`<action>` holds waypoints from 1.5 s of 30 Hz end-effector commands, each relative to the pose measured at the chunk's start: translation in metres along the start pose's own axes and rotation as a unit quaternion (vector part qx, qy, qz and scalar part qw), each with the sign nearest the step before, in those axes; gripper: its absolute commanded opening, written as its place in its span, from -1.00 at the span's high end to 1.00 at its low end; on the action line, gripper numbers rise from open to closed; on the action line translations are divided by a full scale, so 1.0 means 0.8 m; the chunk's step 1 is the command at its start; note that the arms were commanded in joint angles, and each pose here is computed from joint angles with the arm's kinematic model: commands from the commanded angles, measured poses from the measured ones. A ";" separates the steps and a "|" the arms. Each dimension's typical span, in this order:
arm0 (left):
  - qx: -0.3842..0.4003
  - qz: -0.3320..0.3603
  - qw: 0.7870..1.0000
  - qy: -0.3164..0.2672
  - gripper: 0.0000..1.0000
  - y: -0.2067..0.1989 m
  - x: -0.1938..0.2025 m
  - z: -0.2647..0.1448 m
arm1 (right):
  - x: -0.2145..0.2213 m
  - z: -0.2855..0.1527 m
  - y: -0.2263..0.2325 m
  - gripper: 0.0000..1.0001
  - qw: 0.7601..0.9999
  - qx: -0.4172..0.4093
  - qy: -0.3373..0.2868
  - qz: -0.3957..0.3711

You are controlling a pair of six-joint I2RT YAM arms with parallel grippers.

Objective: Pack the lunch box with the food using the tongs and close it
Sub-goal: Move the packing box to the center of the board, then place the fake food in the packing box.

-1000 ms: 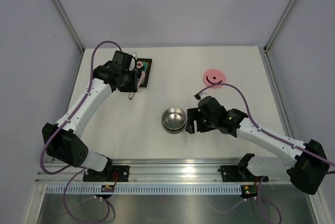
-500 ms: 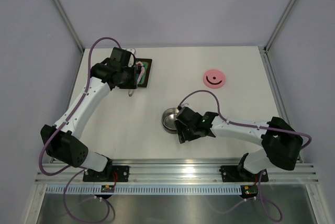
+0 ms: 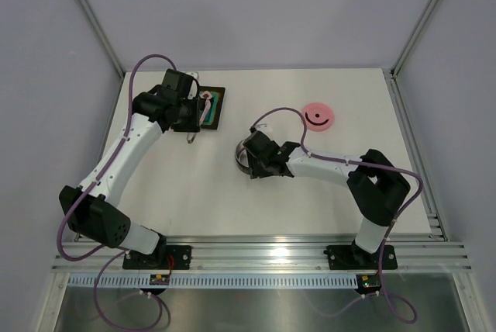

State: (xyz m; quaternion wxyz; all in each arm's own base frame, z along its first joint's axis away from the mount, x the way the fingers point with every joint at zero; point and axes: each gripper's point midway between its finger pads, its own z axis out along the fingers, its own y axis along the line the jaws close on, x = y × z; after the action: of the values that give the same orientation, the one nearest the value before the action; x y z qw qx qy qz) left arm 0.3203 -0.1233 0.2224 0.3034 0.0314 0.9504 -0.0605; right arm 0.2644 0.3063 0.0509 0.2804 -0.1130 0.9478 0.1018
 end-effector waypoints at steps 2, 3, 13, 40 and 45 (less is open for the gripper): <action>0.010 0.003 0.999 -0.038 1.00 -0.002 -0.021 -0.019 | -0.073 0.022 0.002 -0.08 0.998 -0.007 -0.058 0.007; 0.012 0.002 0.999 -0.039 1.00 -0.004 -0.021 -0.020 | -0.081 0.026 -0.001 -0.08 0.998 -0.005 -0.060 0.007; 0.061 0.003 0.998 -0.010 1.00 -0.028 -0.004 0.000 | -0.141 0.047 -0.003 -0.12 0.996 -0.025 -0.086 0.021; 0.135 0.076 0.986 0.066 1.00 -0.155 0.011 0.077 | -0.083 -0.096 -0.157 -0.39 0.984 0.062 -0.119 0.115; 0.146 0.077 0.984 0.070 0.98 -0.168 0.015 0.085 | -0.079 -0.097 -0.158 -0.39 0.984 0.061 -0.116 0.117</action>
State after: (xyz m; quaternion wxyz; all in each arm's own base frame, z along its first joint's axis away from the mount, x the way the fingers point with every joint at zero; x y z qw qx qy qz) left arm 0.3220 -0.2432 0.1489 0.1920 0.1500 0.9610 -0.1307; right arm 0.3100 0.1832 0.1228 0.3655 0.0127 0.9261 0.0922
